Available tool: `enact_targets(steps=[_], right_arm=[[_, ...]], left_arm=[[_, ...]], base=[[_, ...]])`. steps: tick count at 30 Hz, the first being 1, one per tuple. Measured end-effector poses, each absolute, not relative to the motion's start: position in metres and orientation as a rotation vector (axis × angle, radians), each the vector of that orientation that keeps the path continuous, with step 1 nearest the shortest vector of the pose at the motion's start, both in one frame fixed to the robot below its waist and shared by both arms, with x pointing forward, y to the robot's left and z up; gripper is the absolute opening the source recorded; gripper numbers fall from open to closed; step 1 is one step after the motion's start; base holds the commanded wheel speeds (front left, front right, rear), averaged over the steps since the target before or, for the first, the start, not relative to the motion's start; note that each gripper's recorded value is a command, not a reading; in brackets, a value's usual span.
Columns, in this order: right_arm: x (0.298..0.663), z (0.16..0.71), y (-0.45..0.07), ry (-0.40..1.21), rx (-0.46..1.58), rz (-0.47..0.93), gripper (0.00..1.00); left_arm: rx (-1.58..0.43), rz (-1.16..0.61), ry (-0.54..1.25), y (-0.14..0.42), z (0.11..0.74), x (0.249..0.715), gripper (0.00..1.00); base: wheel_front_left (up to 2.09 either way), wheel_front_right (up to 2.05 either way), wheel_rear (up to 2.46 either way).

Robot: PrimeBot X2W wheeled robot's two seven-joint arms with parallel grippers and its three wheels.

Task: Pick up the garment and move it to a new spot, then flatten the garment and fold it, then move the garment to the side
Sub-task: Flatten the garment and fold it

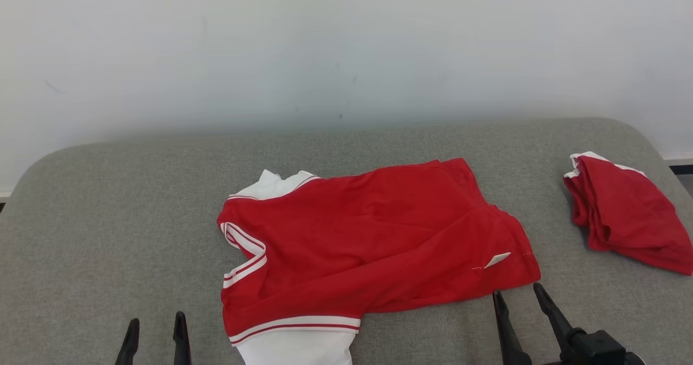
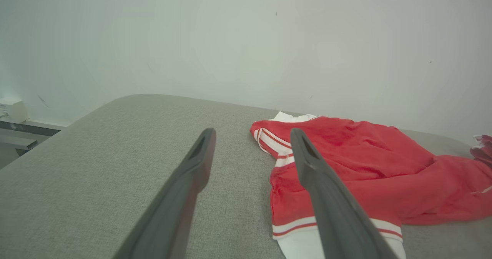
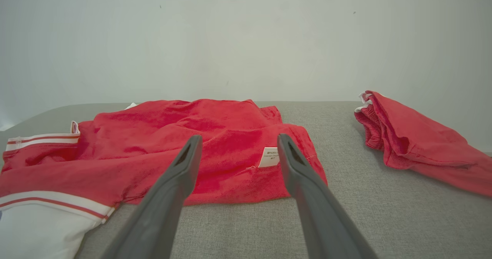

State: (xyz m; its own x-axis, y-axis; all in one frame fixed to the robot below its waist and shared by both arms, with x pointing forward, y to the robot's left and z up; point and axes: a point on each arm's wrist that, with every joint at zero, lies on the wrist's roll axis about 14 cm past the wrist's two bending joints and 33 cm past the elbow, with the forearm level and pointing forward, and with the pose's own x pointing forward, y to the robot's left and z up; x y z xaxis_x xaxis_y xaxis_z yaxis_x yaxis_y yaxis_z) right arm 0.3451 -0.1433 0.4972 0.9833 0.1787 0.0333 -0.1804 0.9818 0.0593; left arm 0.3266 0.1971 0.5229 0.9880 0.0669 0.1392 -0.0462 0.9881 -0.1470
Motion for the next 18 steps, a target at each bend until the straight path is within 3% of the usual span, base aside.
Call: enact_targets(steps=[18], right_arm=[[0.344,0.499,-0.133,-0.019,0.074,0.205,1.00]], left_arm=[[-0.164,0.067,-0.106,0.195,0.510,0.321,1.00]], base=[[0.00,0.00,0.00]])
